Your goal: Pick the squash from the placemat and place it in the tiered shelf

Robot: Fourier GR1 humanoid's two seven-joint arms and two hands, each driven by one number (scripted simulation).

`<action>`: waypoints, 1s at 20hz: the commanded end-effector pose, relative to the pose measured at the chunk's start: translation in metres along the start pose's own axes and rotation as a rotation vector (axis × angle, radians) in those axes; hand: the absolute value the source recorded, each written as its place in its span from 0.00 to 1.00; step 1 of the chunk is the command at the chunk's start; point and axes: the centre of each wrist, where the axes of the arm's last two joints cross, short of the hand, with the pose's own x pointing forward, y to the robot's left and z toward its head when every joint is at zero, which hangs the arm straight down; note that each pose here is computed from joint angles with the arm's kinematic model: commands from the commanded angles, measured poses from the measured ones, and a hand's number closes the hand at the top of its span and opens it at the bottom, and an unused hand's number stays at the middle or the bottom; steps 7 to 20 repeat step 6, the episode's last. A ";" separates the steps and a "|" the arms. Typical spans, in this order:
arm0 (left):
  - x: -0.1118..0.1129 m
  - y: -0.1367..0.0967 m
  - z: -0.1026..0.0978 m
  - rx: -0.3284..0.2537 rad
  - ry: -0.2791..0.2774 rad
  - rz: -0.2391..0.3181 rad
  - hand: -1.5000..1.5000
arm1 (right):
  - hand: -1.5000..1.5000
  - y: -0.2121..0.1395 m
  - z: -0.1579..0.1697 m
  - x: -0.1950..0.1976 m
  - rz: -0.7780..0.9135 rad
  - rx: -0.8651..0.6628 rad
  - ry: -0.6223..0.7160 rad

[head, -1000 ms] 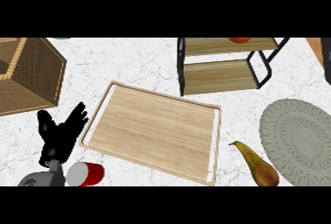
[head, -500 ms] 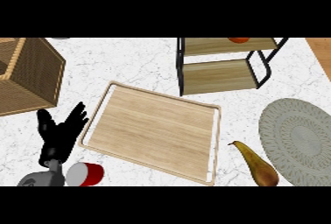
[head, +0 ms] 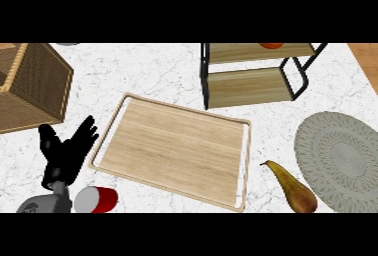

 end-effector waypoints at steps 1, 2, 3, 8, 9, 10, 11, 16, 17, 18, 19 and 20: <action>-0.020 0.002 0.016 -0.001 0.035 0.002 0.50 | 0.00 -0.052 -0.005 -0.008 -0.011 0.018 0.027; -0.008 -0.006 0.004 0.006 0.013 0.000 0.50 | 0.00 -0.074 -0.010 -0.010 -0.020 0.011 0.018; -0.020 -0.008 -0.003 0.002 0.035 0.006 0.50 | 0.00 -0.079 -0.009 -0.001 -0.035 0.018 0.018; -0.018 -0.001 0.005 0.009 0.025 -0.005 0.50 | 0.00 -0.108 -0.008 -0.015 -0.013 0.048 0.008; -0.018 -0.001 0.005 0.009 0.025 -0.005 0.50 | 0.00 -0.108 -0.008 -0.015 -0.013 0.048 0.008; -0.018 -0.001 0.005 0.009 0.025 -0.005 0.50 | 0.00 -0.108 -0.008 -0.015 -0.013 0.048 0.008; -0.018 -0.001 0.005 0.009 0.025 -0.005 0.50 | 0.00 -0.108 -0.008 -0.015 -0.013 0.048 0.008; -0.018 -0.001 0.005 0.009 0.025 -0.005 0.50 | 0.00 -0.108 -0.008 -0.015 -0.013 0.048 0.008; -0.018 -0.001 0.005 0.009 0.025 -0.005 0.50 | 0.00 -0.108 -0.008 -0.015 -0.013 0.048 0.008; -0.018 -0.001 0.005 0.009 0.025 -0.005 0.50 | 0.00 -0.108 -0.008 -0.015 -0.013 0.048 0.008; -0.018 -0.001 0.005 0.009 0.025 -0.005 0.50 | 0.00 -0.108 -0.008 -0.015 -0.013 0.048 0.008; -0.018 -0.001 0.005 0.009 0.025 -0.005 0.50 | 0.00 -0.108 -0.008 -0.015 -0.013 0.048 0.008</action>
